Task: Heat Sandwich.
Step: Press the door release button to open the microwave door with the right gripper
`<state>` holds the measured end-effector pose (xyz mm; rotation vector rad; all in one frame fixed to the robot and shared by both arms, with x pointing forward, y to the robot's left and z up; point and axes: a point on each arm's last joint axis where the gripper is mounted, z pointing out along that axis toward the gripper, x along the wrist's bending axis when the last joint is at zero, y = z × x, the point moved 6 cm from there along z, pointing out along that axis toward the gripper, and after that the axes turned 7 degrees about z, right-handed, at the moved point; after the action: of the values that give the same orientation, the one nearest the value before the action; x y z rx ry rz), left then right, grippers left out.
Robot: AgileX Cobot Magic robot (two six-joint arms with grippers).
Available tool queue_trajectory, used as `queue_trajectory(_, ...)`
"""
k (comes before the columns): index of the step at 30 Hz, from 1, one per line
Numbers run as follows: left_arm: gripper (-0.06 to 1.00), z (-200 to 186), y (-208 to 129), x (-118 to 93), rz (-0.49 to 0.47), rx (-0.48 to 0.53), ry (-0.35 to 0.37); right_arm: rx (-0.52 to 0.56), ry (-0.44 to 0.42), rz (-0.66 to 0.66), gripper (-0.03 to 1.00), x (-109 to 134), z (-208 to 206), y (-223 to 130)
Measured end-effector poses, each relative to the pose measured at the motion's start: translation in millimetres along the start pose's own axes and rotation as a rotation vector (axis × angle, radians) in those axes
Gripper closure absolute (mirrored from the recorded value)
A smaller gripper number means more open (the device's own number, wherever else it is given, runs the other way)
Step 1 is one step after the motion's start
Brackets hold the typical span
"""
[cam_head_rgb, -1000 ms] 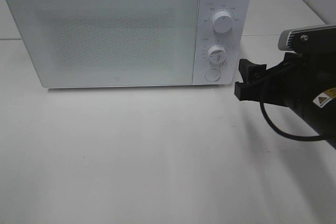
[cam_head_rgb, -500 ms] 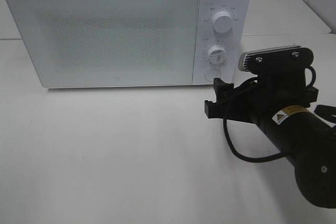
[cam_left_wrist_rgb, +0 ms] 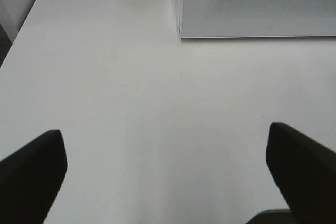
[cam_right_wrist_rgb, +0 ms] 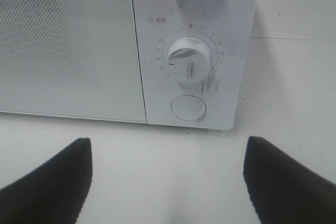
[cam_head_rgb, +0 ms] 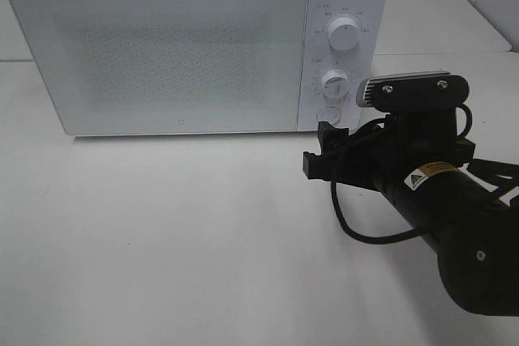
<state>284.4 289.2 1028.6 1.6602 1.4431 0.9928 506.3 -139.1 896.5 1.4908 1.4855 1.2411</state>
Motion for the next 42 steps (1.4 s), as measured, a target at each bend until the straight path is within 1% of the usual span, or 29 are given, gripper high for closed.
queue_trajectory(2,-0.03,0.0,0.0,0.0,0.0,0.0,0.0,0.005,0.0,0.06,0.2,0.1,0.0,-0.8)
queue_trajectory(3,-0.03,0.0,0.0,0.0,0.0,0.0,0.0,0.005,0.0,0.06,0.2,0.1,0.0,-0.8)
queue_trajectory(4,-0.03,0.0,0.0,0.0,0.0,0.0,0.0,0.005,0.0,0.099,0.2,0.1,0.0,-0.8)
queue_trajectory(5,-0.03,0.0,0.0,0.0,0.0,0.0,0.0,0.005,0.0,0.183,0.21,0.1,0.0,-0.8)
queue_trajectory(7,-0.03,0.0,0.0,0.0,0.0,0.0,0.0,0.007,0.0,0.287,0.21,0.1,0.0,-1.1)
queue_trajectory(8,-0.03,0.0,0.0,0.0,0.0,0.0,0.0,0.007,0.0,0.287,0.21,0.1,0.0,-1.1)
queue_trajectory(9,-0.03,0.0,0.0,0.0,0.0,0.0,0.0,0.01,-0.001,0.342,0.21,0.1,0.0,-1.5)
queue_trajectory(10,-0.03,0.0,0.0,0.0,0.0,0.0,0.0,0.012,-0.002,0.449,0.21,0.2,0.0,-1.8)
queue_trajectory(12,-0.03,0.0,0.0,0.0,0.0,0.0,0.0,0.013,-0.003,0.562,0.21,0.2,0.0,-2.0)
queue_trajectory(13,-0.03,0.0,0.0,0.0,0.0,0.0,0.0,0.013,-0.003,0.562,0.21,0.2,0.0,-2.0)
queue_trajectory(14,-0.03,0.0,0.0,0.0,0.0,0.0,0.0,0.013,-0.003,0.699,0.21,0.2,0.0,-2.0)
queue_trajectory(16,-0.03,0.0,0.0,0.0,0.0,0.0,0.0,0.014,-0.005,0.827,0.21,0.2,0.0,-2.1)
queue_trajectory(17,-0.03,0.0,0.0,0.0,0.0,0.0,0.0,0.014,-0.005,0.827,0.21,0.2,0.0,-2.1)
queue_trajectory(18,-0.03,0.0,0.0,0.0,0.0,0.0,0.0,0.013,-0.006,0.949,0.21,0.2,0.0,-2.1)
queue_trajectory(21,-0.03,0.0,0.0,0.0,0.0,0.0,0.0,0.013,-0.007,1.137,0.24,0.2,0.0,-2.1)
queue_trajectory(22,-0.03,0.0,0.0,0.0,0.0,0.0,0.0,0.013,-0.007,1.137,0.24,0.2,0.0,-2.1)
queue_trajectory(23,-0.03,0.0,0.0,0.0,0.0,0.0,0.0,0.013,-0.008,1.256,0.27,0.2,0.0,-2.1)
queue_trajectory(26,-0.03,0.0,0.0,0.0,0.0,0.0,0.0,0.012,-0.009,1.393,0.33,0.2,0.0,-2.1)
queue_trajectory(27,-0.03,0.0,0.0,0.0,0.0,0.0,0.0,0.012,-0.009,1.393,0.33,0.2,0.0,-2.1)
queue_trajectory(28,-0.03,0.0,0.0,0.0,0.0,0.0,0.0,0.012,-0.009,1.464,0.38,0.2,0.0,-2.1)
queue_trajectory(30,-0.03,0.0,0.0,0.0,0.0,0.0,0.0,0.012,-0.01,1.519,0.46,0.2,0.0,-2.1)
queue_trajectory(31,-0.03,0.0,0.0,0.0,0.0,0.0,0.0,0.012,-0.01,1.55,0.55,0.2,0.0,-2.1)
queue_trajectory(32,-0.03,0.0,0.0,0.0,0.0,0.0,0.0,0.012,-0.01,1.55,0.55,0.2,0.0,-2.1)
queue_trajectory(35,-0.03,0.0,0.0,0.0,0.0,0.0,0.0,0.013,-0.011,1.56,0.72,0.2,0.0,-2.3)
queue_trajectory(36,-0.03,0.0,0.0,0.0,0.0,0.0,0.0,0.013,-0.011,1.56,0.72,0.2,0.0,-2.3)
queue_trajectory(37,-0.03,0.0,0.0,0.0,0.0,0.0,0.0,0.016,-0.014,1.566,0.83,0.2,0.0,-2.9)
queue_trajectory(38,-0.03,0.0,0.0,0.0,0.0,0.0,0.0,0.018,-0.015,1.567,0.88,0.3,0.0,-3.2)
queue_trajectory(40,-0.03,0.0,0.0,0.0,0.0,0.0,0.0,0.02,-0.016,1.567,0.94,0.3,0.0,-3.5)
queue_trajectory(42,-0.03,0.0,0.0,0.0,0.0,0.0,0.0,0.021,-0.021,1.569,0.96,0.0,-0.1,-4.1)
